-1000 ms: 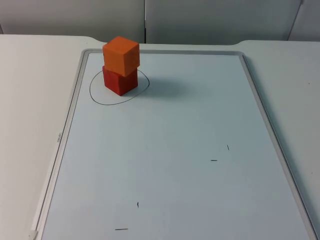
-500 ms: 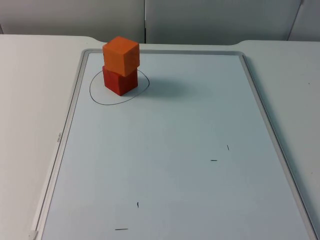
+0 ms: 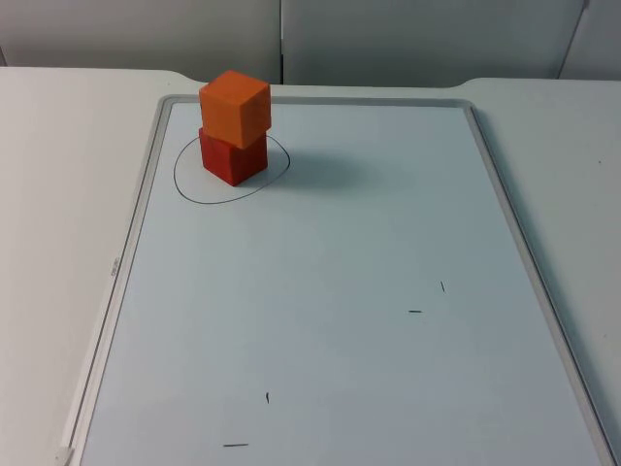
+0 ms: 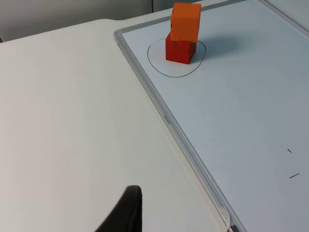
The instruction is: Pick up one cube with the left hand and another cube with the right hand. First place the cube in the right hand at the target position, then stack the cube in the left hand on top.
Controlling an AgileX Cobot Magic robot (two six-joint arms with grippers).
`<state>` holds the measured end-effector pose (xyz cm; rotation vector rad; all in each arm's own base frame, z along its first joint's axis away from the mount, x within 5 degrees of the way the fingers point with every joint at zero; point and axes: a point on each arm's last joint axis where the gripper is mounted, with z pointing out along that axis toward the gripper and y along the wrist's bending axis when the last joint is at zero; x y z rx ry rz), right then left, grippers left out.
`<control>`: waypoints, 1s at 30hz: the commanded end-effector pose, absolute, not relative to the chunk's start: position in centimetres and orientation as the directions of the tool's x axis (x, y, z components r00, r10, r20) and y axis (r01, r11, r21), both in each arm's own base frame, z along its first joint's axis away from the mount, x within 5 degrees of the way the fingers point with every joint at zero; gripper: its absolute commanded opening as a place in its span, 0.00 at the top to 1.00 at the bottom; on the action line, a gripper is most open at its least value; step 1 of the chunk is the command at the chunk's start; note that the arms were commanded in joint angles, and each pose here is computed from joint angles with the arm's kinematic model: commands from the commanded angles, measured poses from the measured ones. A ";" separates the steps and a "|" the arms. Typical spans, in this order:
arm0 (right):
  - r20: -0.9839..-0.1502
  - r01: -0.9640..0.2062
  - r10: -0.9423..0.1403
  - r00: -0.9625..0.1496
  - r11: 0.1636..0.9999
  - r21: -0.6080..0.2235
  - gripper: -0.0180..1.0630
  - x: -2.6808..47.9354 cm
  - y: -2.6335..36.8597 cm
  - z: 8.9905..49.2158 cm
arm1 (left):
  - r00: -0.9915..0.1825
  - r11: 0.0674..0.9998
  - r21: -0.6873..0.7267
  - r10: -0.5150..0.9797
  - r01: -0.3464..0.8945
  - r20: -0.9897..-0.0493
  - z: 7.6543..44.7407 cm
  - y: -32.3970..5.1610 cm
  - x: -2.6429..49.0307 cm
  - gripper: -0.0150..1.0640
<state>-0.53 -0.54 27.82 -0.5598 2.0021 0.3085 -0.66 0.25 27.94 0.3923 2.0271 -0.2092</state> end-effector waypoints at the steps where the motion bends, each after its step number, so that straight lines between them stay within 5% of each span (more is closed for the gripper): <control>1: -0.886 -0.429 -0.214 -0.412 0.903 -0.018 0.01 -0.5 -0.5 27.8 | -0.423 0.931 0.016 0.181 0.364 -0.888 28.0 0.3 -0.7 0.01; 15: -0.886 0.014 -0.009 -0.464 1.000 -0.018 0.01 -0.7 -0.2 27.8 | -0.423 0.931 0.016 0.181 0.364 -0.888 28.0 0.3 -0.7 0.01; 30: -0.886 0.023 -0.005 -0.464 1.000 -0.018 0.01 -0.7 -0.2 27.8 | -0.423 0.931 0.016 0.181 0.364 -0.888 28.0 0.3 -0.7 0.01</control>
